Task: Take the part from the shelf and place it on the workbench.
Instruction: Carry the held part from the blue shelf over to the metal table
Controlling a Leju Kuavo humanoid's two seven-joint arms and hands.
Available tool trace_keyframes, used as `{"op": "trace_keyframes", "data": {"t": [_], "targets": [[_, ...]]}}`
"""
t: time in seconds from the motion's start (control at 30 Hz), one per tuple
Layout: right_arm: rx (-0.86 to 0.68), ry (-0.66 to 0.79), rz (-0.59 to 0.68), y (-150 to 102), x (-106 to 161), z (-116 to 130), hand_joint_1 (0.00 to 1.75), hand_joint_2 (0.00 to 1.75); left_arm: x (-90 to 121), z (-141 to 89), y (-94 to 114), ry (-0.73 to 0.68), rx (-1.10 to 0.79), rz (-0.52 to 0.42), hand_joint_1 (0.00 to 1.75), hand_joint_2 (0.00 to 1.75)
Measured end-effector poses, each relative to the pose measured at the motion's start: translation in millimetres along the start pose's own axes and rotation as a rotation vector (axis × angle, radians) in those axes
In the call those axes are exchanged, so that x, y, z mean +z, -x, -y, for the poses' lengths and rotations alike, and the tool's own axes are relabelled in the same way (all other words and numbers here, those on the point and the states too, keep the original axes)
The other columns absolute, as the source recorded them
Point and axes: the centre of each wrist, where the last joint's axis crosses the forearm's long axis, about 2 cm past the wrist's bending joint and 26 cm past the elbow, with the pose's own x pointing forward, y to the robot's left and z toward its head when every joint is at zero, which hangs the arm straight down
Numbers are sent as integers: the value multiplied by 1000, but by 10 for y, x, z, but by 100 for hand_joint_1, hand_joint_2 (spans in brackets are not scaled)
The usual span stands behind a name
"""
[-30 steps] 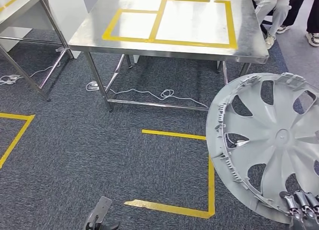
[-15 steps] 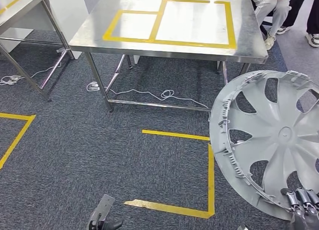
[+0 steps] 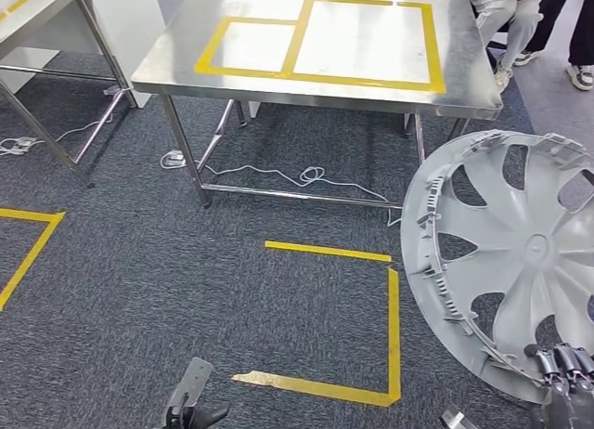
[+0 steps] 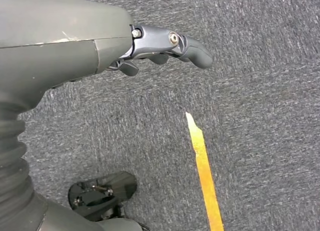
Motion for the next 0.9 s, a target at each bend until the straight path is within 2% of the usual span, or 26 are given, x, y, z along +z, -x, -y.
{"op": "trace_keyframes", "data": {"t": [0.3, 0.5, 0.7, 0.9], "targets": [[-6, -5, 56, -2, 9, -8, 175, 175, -3, 33, -39, -9, 8, -1, 0, 175], [-6, -8, 111, -6, 18, -7, 175, 175, -17, 13, -45, -42, -7, -39, 0, 175], [-6, -5, 119, -17, 6, -12, 175, 175, -16, 15, -43, -34, -8, -85, 0, 175], [-7, 0, 114, -26, -13, -26, 175, 175, -26, 1, -43, -22, -22, -86, 0, 175]]}}
